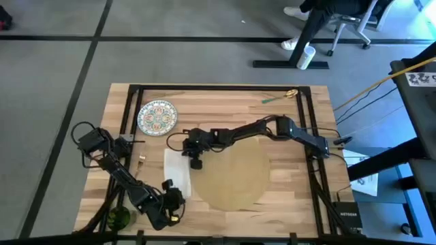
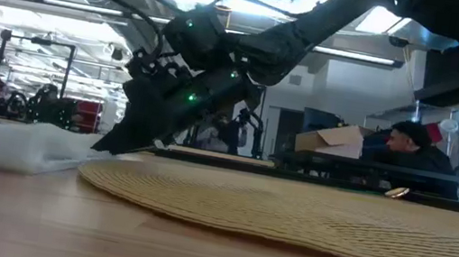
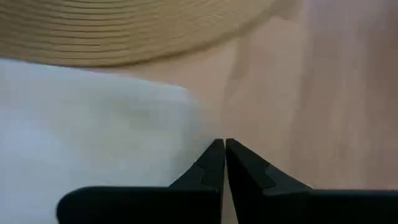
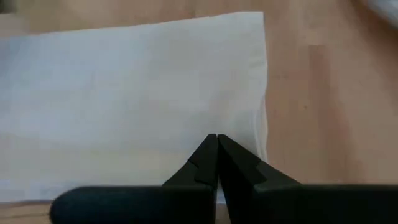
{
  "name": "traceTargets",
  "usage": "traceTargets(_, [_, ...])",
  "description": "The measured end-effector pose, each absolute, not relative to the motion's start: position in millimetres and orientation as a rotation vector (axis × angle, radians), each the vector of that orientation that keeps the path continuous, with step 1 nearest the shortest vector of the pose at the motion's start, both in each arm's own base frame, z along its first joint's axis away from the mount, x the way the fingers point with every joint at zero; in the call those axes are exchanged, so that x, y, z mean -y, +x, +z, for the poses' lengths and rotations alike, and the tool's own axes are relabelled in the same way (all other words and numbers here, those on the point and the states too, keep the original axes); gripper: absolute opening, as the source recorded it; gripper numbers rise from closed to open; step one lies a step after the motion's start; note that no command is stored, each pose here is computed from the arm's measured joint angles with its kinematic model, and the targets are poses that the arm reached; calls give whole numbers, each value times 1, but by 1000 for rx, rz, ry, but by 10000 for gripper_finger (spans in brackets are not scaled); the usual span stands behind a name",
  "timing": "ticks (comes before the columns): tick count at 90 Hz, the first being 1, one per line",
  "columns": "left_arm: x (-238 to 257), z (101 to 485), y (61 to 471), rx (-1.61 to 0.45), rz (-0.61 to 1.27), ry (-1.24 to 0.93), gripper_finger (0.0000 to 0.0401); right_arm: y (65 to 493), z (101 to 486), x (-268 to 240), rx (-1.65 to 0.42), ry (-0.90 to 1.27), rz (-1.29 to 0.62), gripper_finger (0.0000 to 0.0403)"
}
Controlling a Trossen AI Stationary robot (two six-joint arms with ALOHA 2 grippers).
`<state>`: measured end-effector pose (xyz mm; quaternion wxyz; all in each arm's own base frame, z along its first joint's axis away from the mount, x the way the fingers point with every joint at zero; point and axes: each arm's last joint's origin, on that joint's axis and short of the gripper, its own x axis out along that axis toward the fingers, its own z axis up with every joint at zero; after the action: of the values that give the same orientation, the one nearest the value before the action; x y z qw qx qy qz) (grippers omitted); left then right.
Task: Set table place
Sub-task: Adjust the white table napkin
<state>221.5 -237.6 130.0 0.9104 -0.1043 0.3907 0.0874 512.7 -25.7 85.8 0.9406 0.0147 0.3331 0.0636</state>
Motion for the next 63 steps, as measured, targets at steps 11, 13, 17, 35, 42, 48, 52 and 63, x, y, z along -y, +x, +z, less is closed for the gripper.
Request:
traceTargets(11, [234,142,226,-802,188,-163,0,513,86,26,-682,26,119,0])
traceTargets(13, [233,144,227,-804,194,-154,0,513,86,27,-682,26,118,0])
traceTargets(17, [233,147,229,-805,196,-138,0,513,86,28,-682,28,120,0])
traceTargets(35, [225,152,228,-864,255,-54,0,512,85,27,-681,34,136,0])
traceTargets(42, [219,150,227,-874,315,-24,0,512,85,27,-681,35,138,0])
traceTargets(48, [213,150,226,-870,366,5,0,512,85,27,-682,35,140,0])
traceTargets(52, [209,150,226,-866,397,19,0,512,85,26,-682,37,144,0])
traceTargets(63, [202,150,230,-862,431,51,0,512,85,26,-682,37,146,0])
